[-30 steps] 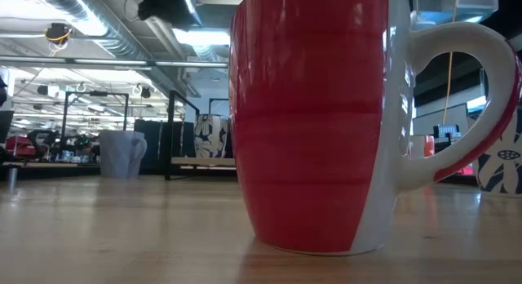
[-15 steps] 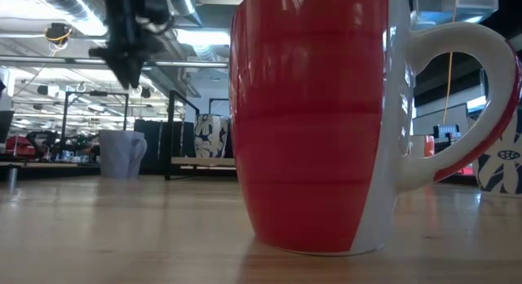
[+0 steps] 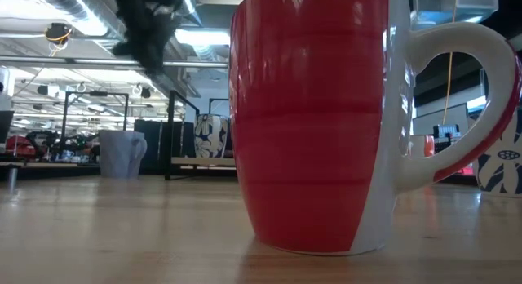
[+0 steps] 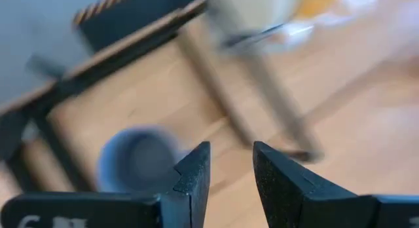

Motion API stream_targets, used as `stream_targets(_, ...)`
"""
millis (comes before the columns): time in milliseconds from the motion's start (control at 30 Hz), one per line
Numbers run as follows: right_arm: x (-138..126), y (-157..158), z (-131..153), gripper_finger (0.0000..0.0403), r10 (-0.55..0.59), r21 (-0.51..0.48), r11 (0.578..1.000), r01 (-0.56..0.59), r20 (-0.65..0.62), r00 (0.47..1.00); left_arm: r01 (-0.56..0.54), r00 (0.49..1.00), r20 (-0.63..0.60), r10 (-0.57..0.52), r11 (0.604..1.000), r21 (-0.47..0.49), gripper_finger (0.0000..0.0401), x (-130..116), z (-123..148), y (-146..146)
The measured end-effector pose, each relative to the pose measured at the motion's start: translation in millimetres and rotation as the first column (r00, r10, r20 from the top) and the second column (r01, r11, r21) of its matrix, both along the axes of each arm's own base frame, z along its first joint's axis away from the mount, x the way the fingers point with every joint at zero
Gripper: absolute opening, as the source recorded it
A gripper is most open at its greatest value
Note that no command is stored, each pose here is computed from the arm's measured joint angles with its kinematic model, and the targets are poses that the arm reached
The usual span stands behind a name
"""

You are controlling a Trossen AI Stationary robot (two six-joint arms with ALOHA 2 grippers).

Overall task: Place coffee mugs
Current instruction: Put the orange mug on the shelf

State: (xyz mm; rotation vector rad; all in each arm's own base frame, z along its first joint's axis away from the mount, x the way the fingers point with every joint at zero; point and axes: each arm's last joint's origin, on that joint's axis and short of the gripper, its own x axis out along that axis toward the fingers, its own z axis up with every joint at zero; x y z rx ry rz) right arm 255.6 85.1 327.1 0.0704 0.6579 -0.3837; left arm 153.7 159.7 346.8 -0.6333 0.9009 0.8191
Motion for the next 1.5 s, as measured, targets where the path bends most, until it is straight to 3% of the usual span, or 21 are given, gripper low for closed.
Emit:
stream_targets(100, -10, -13, 9, 0.0182, -0.04, 0.0, 0.999, 0.04, 0.008, 0.999, 0.11, 0.982, 0.141, -0.123, 0.989, 0.099, 0.011, 20, 17, -20)
stream_targets(267, -37, -42, 22, 0.0182, -0.142, 0.002, 0.99, 0.142, -0.016, 0.99, 0.312, 0.889, 0.283, -0.361, 0.928, 0.205, 0.011, 56, 30, -56)
stream_targets(467, -78, -77, 17, 0.0182, -0.323, 0.004, 0.946, 0.324, -0.064, 0.944, 0.403, 0.776, 0.378, -0.504, 0.858, 0.318, 0.011, 89, 37, -80)
stream_targets(600, -102, -97, -2, 0.0182, -0.461, 0.057, 0.884, 0.464, -0.052, 0.886, 0.413, 0.746, 0.402, -0.531, 0.842, 0.347, 0.011, 97, 39, -85)
stream_targets(833, -118, -123, -46, 0.0182, -0.658, 0.262, 0.708, 0.656, -0.093, 0.748, 0.416, 0.744, 0.402, -0.533, 0.841, 0.345, 0.011, 113, 30, -81)
stream_targets(1067, -115, -149, -68, 0.0182, -0.751, 0.26, 0.61, 0.749, -0.112, 0.651, 0.43, 0.754, 0.386, -0.532, 0.843, 0.322, 0.011, 123, 21, -78)
stream_targets(1300, -122, -177, -74, 0.0182, -0.707, 0.189, 0.646, 0.74, -0.218, 0.673, 0.428, 0.751, 0.39, -0.533, 0.843, 0.327, 0.011, 122, 22, -78)
stream_targets(1500, -127, -196, -80, 0.0182, -0.566, 0.071, 0.781, 0.621, -0.342, 0.75, 0.428, 0.75, 0.391, -0.534, 0.842, 0.328, 0.011, 121, 23, -78)
